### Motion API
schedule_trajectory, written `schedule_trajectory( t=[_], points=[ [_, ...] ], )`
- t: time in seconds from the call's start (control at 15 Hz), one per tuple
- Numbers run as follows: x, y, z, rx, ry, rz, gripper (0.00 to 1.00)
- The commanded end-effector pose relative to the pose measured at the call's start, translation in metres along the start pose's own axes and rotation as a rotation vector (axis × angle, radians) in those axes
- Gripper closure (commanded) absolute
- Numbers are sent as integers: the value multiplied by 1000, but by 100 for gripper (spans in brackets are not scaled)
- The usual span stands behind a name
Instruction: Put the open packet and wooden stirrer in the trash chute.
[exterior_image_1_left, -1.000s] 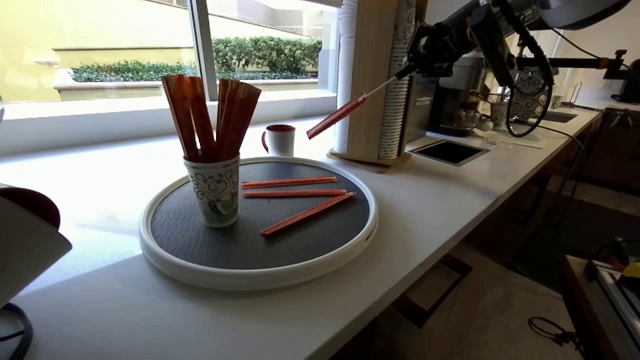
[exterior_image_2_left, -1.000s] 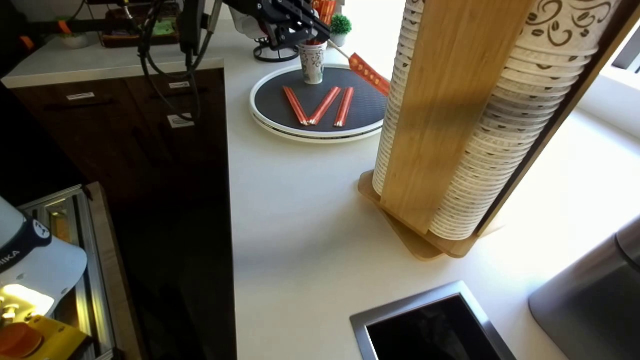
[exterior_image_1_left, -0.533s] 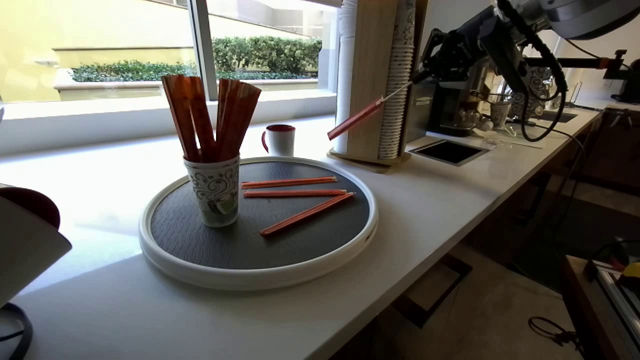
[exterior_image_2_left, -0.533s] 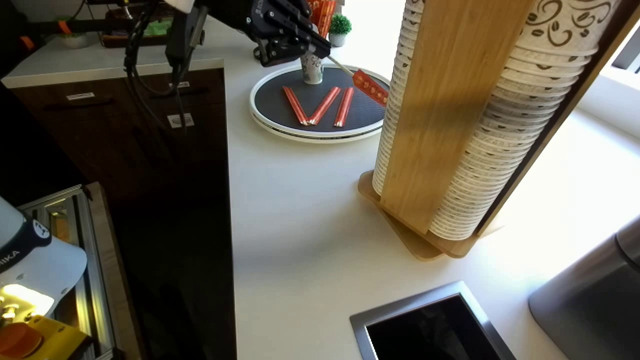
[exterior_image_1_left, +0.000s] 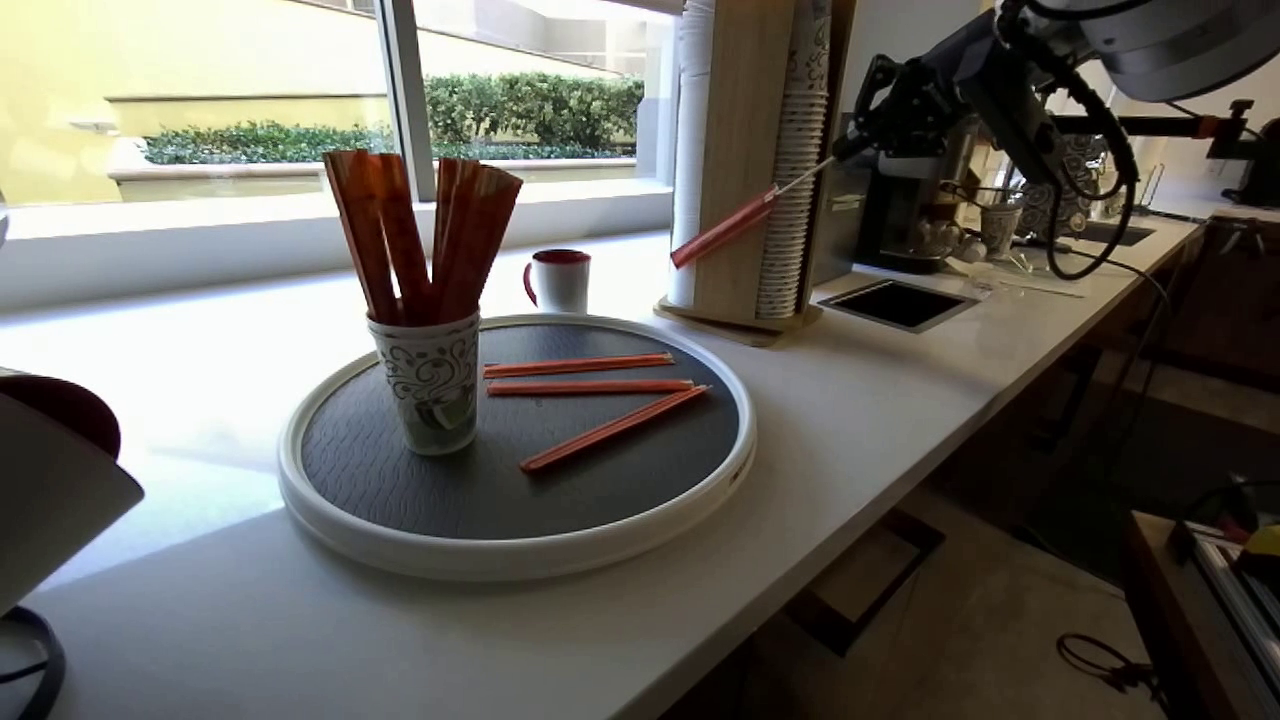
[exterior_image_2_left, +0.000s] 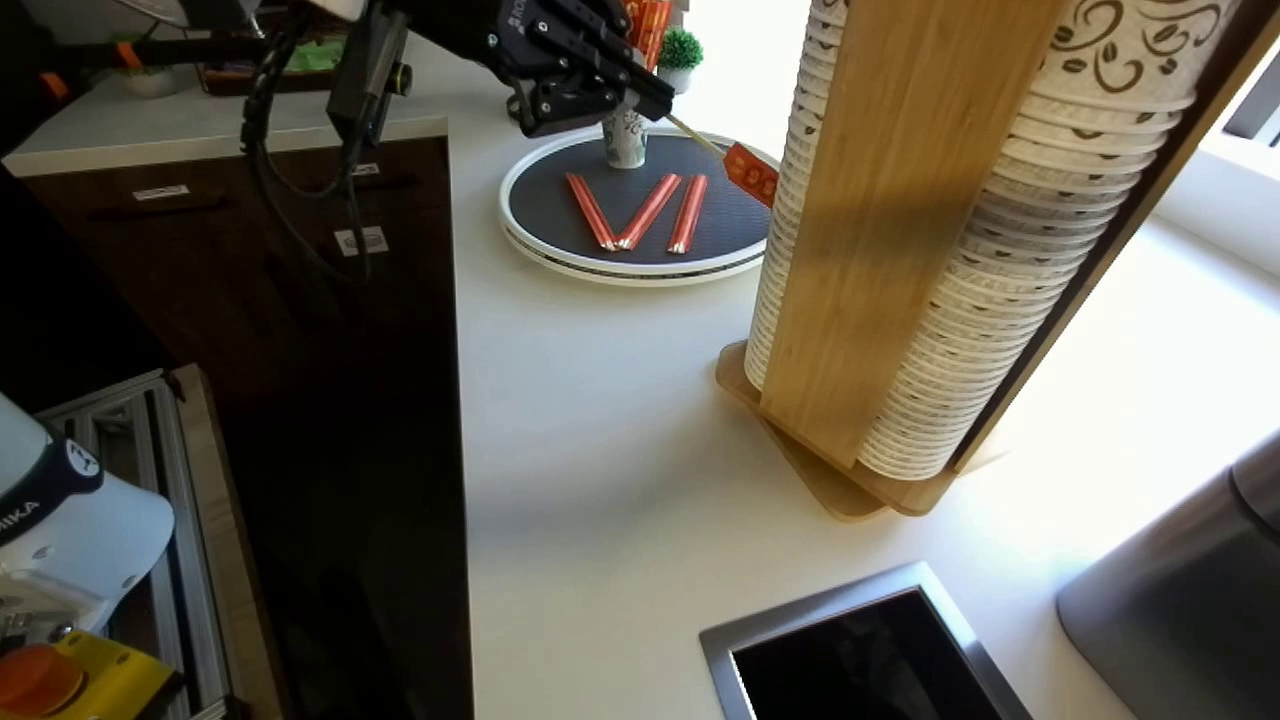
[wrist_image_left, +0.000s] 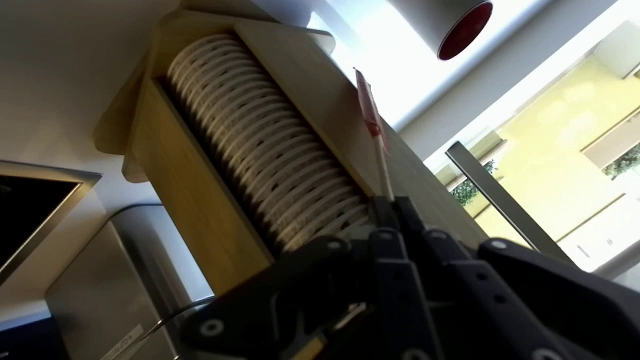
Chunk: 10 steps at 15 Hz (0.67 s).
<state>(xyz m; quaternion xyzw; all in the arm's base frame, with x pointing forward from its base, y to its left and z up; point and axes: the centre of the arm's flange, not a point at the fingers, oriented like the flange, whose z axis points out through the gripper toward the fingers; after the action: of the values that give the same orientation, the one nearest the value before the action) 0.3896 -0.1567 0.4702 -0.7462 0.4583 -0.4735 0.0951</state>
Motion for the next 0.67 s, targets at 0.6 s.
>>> schedule_trajectory(
  t=[0.6],
  points=[
    [24,-17,-59,31,-379,-65,99]
  ],
)
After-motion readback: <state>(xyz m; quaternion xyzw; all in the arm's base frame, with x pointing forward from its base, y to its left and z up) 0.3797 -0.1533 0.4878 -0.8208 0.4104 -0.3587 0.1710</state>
